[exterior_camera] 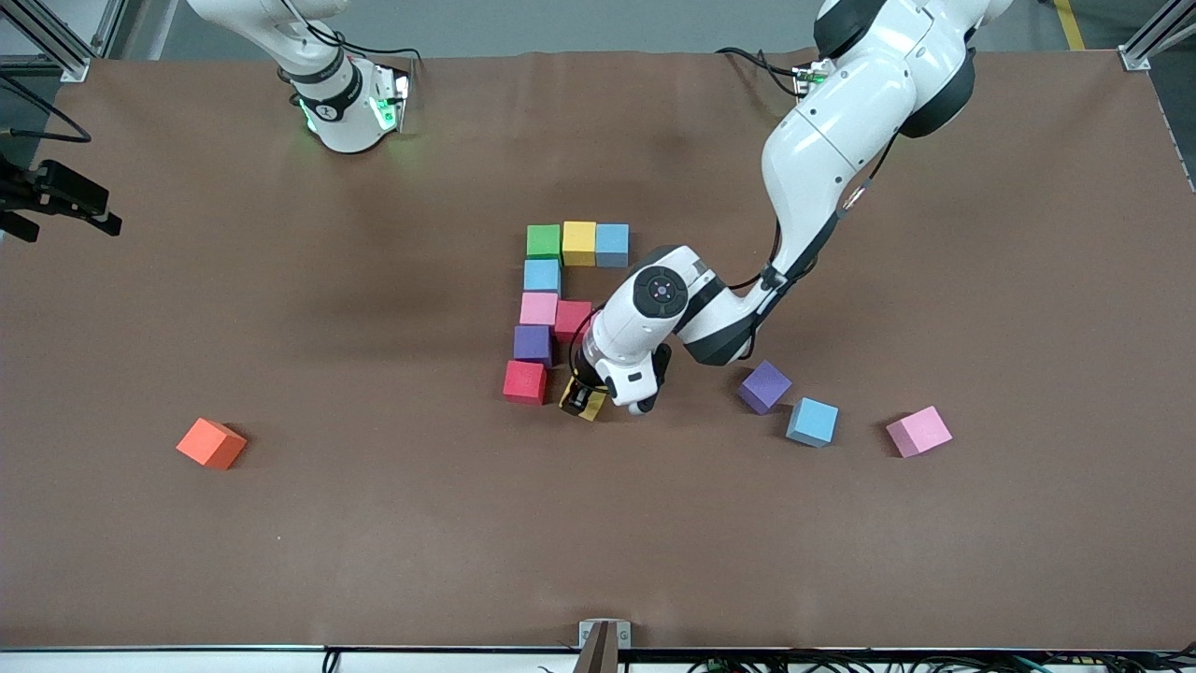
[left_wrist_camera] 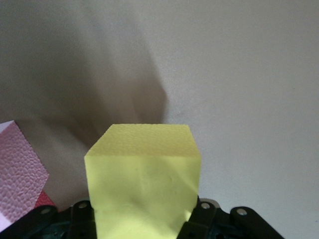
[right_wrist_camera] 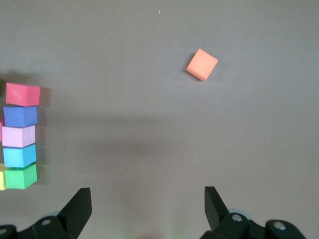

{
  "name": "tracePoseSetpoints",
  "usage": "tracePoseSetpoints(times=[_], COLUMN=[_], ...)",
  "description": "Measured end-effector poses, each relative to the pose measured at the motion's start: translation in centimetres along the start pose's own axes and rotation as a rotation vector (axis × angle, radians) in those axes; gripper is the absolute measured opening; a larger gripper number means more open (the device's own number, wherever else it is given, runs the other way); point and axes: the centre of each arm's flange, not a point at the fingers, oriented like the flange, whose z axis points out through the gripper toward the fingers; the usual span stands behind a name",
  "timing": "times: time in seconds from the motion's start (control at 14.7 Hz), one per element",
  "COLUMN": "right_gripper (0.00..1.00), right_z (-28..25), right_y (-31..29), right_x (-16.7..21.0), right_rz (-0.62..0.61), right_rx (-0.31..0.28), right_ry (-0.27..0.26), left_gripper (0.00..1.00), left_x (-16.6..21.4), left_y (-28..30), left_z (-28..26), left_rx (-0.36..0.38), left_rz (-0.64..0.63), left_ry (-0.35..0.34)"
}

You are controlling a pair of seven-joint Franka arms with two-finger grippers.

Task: Arrange 11 blocks into digit 3
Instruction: 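Lower the yellow cube beside the red cube with the left gripper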

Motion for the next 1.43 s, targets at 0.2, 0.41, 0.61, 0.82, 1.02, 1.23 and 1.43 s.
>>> tracePoseSetpoints(times=[0.2, 0.41, 0.61, 0.82, 1.02, 1.23, 1.43], right_gripper=[1.0, 1.0, 1.0, 1.0, 1.0, 1.0, 1.0], right_z=[0.0, 0.0, -0.6, -1.6, -1.6, -1.6, -1.8], right_y=[0.2, 0.3, 0.4, 0.8, 1.6, 1.7, 1.6], right_x=[-0.1, -0.1, -0.2, -0.6, -0.9, -0.9, -1.0], right_rz=[0.004, 0.005, 0.008, 0.016, 0.032, 0.033, 0.033], right_rx=[0.0, -0.001, -0.004, -0.004, -0.003, -0.003, -0.002], right_ry=[-0.005, -0.005, -0.001, -0.003, -0.008, -0.009, -0.011], left_gripper=[0.59, 0.59, 0.59, 0.59, 0.59, 0.59, 0.59], left_x=[0.3, 0.6, 0.8, 1.6, 1.9, 2.2, 2.3], left_y=[0.2, 1.1, 1.7, 2.7, 3.1, 3.1, 3.0], left_z=[0.1, -0.5, -1.0, -1.8, -2.0, -1.5, -1.1], left_rx=[-0.004, -0.03, -0.053, -0.09, -0.119, -0.142, -0.147], left_rz=[-0.009, -0.076, -0.176, -0.289, -0.313, -0.323, -0.356], left_ry=[-0.004, -0.038, -0.052, -0.056, -0.068, -0.083, -0.108])
